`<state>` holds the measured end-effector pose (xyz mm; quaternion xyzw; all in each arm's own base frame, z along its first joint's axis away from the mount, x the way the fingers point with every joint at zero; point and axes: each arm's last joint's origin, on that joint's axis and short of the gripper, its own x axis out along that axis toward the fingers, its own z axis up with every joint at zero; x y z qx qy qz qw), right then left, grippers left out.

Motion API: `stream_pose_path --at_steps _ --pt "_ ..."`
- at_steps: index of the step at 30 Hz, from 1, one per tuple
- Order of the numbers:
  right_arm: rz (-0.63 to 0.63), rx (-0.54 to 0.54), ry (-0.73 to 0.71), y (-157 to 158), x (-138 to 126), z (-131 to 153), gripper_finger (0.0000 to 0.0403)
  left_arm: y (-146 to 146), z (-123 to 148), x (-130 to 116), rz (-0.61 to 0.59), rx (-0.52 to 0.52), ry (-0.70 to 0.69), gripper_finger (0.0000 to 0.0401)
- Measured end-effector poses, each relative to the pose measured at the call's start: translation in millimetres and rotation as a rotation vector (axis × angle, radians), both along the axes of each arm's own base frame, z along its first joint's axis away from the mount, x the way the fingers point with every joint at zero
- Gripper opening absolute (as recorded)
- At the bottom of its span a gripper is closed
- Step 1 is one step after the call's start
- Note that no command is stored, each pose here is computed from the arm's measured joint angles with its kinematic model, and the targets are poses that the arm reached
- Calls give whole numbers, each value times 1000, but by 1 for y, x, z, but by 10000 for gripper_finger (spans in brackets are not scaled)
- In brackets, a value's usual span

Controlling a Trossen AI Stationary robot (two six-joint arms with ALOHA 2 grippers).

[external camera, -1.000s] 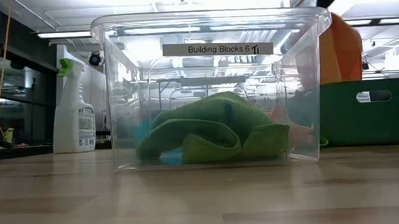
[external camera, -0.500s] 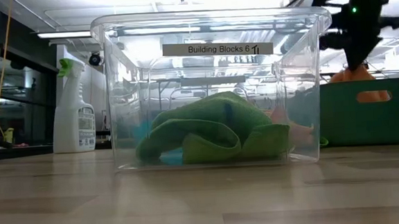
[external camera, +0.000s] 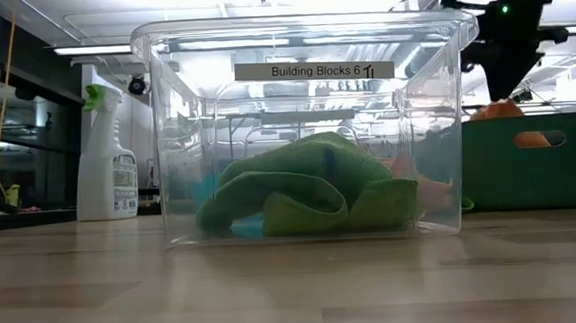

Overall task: Sort microfiber towel by color & place in baskets
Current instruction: Put the bottom orange towel into the green bin, then put the bottom green towel into the transparent bin

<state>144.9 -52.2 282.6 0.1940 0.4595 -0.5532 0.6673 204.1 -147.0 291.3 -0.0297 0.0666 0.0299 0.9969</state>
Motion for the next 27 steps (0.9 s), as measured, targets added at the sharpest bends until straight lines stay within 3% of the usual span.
stream_pose_path --at_steps 8,11,14,18,23,27 --pt "39 86 -124 3 3 34 235 0 0 0 0 1 0 209" --pt "165 157 -251 9 18 38 262 0 0 0 0 1 0 209" --pt "306 182 -380 15 38 36 271 0 0 0 0 1 1 209" --pt "370 198 -420 22 59 29 268 0 0 0 0 1 1 209" --pt "513 491 -350 47 71 13 258 -1 -2 -1 -15 17 23 209" --pt "542 665 -303 83 68 8 251 -1 -5 -2 -16 30 44 209"
